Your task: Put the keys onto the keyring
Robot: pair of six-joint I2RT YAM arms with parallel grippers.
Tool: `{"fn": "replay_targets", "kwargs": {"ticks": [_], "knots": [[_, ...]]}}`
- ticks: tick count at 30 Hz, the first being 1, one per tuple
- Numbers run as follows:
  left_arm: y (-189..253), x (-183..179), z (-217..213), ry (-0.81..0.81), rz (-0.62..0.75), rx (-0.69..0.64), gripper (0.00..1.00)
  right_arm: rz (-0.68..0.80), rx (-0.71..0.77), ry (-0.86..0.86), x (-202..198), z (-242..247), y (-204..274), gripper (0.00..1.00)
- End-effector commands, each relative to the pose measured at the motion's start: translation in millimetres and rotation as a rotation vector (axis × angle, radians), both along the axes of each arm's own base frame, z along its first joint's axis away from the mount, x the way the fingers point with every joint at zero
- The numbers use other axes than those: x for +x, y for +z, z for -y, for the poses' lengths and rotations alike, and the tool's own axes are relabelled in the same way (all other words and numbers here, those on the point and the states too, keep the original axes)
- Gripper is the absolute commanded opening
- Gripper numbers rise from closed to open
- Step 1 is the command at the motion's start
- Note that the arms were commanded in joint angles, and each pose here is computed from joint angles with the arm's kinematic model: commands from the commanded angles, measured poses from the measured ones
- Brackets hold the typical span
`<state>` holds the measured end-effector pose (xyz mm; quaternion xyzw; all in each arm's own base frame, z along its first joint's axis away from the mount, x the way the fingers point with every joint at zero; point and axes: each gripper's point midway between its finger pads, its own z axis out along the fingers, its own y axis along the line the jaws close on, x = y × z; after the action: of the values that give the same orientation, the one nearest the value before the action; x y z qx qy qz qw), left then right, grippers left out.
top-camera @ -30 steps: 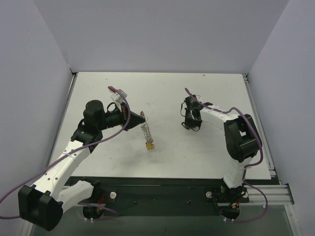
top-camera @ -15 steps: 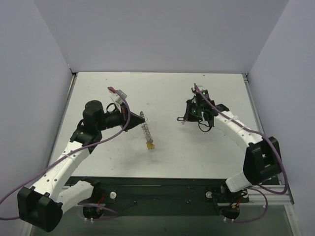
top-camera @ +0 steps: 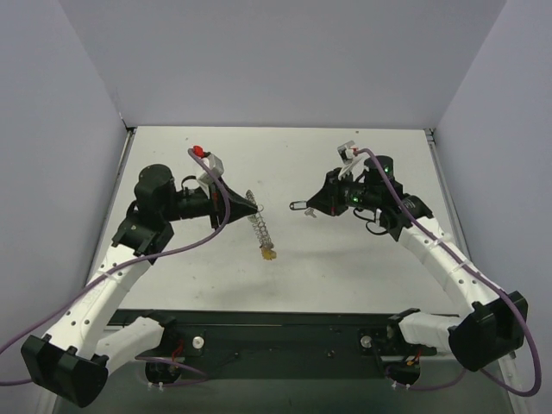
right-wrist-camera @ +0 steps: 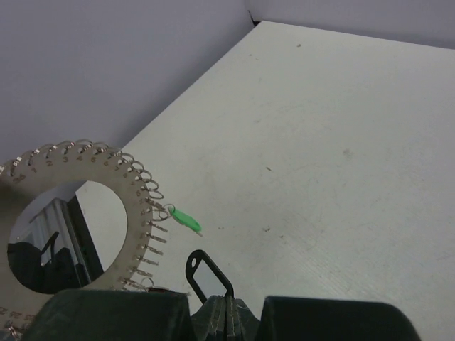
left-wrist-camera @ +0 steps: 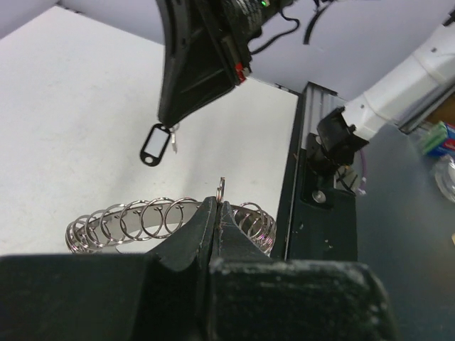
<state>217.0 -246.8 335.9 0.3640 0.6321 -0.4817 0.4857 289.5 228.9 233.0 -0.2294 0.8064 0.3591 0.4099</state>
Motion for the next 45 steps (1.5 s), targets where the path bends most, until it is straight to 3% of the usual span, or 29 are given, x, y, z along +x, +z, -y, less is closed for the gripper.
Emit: {"fn": "replay_targets", "kwargs": {"ticks": [1,6,7,9,10,13,14,15,17,19,21,29,32,34,35,36,40,45], "knots": [[17,-25,14,-0.171,0.131,-0.022,0.00,0.099,0.086,0.110,-10,-15,32,0.00],[7,-24,13,-0.153,0.117,-0.014,0.00,-0.027,-0.103,-0.023,4,0,-2,0.00],[6,-24,12,-0.146,0.126,-0.011,0.00,-0.057,-0.229,-0.139,15,16,-25,0.00],[7,-24,11,-0.137,0.136,-0.013,0.00,-0.079,-0.323,-0.172,16,19,-42,0.00],[7,-24,10,-0.134,0.139,-0.012,0.00,-0.132,-0.312,-0.109,9,11,-53,0.00],[4,-24,10,-0.135,0.137,-0.004,0.00,-0.198,-0.398,-0.263,20,34,-77,0.00],[2,-24,10,-0.133,0.130,0.000,0.00,-0.245,-0.324,-0.177,11,22,-78,0.00],[3,-25,9,-0.135,0.133,0.000,0.00,-0.259,-0.328,-0.237,17,31,-84,0.00],[1,-25,9,-0.132,0.130,0.001,0.00,-0.256,-0.469,-0.279,14,42,-89,0.00],[2,-25,9,-0.130,0.129,0.001,0.00,-0.215,-0.322,-0.118,11,14,-76,0.00],[3,-25,9,-0.132,0.132,0.001,0.00,-0.231,-0.358,-0.192,9,21,-87,0.00],[0,-24,8,-0.122,0.125,0.008,0.00,-0.373,-0.396,-0.040,-27,6,-148,0.00],[0,-23,8,-0.119,0.125,0.011,0.00,-0.362,-0.383,-0.035,-35,6,-154,0.36],[-1,-23,7,-0.118,0.126,0.013,0.00,-0.298,-0.364,-0.087,-34,11,-146,0.72],[0,-23,7,-0.118,0.124,0.013,0.00,-0.276,-0.358,-0.102,-33,13,-142,0.79],[-2,-23,8,-0.118,0.119,0.016,0.00,-0.257,-0.355,-0.124,-32,16,-139,0.83],[-1,-22,7,-0.120,0.119,0.017,0.00,-0.239,-0.356,-0.148,-34,23,-132,0.83],[-1,-22,7,-0.113,0.120,0.020,0.00,-0.294,-0.379,-0.098,-48,10,-145,0.71]]}}
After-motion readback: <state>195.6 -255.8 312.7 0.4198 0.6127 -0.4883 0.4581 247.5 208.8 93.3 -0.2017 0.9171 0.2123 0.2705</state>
